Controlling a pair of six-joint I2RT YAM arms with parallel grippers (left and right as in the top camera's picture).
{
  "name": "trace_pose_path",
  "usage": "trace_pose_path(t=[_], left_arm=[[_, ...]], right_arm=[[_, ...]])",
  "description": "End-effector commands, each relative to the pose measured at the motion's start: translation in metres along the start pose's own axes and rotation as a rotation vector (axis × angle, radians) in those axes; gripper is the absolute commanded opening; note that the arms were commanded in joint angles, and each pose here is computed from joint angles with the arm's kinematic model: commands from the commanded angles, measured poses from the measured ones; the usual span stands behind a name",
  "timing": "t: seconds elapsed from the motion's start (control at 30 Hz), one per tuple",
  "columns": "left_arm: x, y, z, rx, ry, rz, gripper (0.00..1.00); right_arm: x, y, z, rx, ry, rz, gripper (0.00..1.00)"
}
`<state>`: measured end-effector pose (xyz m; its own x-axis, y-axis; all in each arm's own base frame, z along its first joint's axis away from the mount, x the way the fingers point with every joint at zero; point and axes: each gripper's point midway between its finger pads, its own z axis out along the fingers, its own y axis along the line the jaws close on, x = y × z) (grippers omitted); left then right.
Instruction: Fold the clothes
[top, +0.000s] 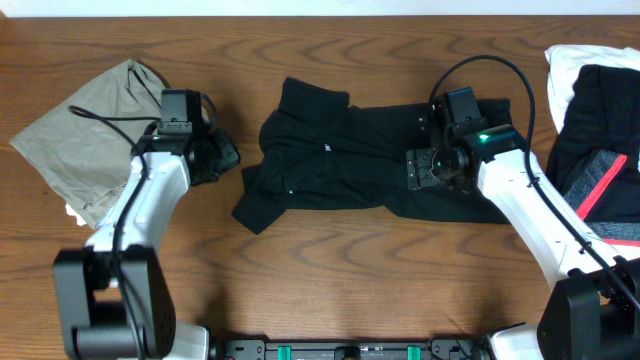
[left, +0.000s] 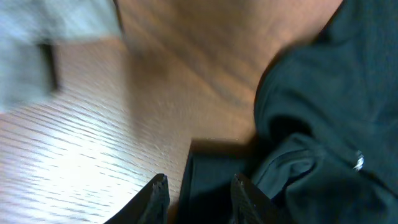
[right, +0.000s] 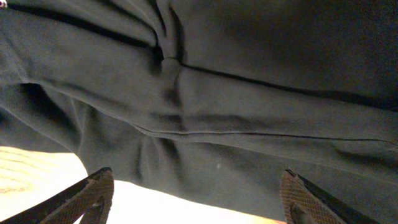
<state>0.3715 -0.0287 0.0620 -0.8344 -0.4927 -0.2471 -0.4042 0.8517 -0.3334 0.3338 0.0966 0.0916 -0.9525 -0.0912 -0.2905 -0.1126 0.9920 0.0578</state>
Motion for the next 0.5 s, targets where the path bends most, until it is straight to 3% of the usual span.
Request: trace_pose_path(t=[0.0, 0.2, 0.47], left_arm=[[0.026, -0.001, 0.025, 0.049, 0.135, -0.021, 0.36], [0.049, 0.001, 0.049, 0.07, 0.256, -0.057, 0.36], [0.053, 0.002, 0.054, 0.076, 0.279, -0.064, 0.36]], right_arm=[[0.003, -0.005, 0.003, 0.014, 0.013, -0.001, 0.84], [0.004, -0.005, 0.003, 0.015, 0.017, -0.001, 0.84], [0.004, -0.005, 0.003, 0.015, 0.016, -0.001, 0.84]])
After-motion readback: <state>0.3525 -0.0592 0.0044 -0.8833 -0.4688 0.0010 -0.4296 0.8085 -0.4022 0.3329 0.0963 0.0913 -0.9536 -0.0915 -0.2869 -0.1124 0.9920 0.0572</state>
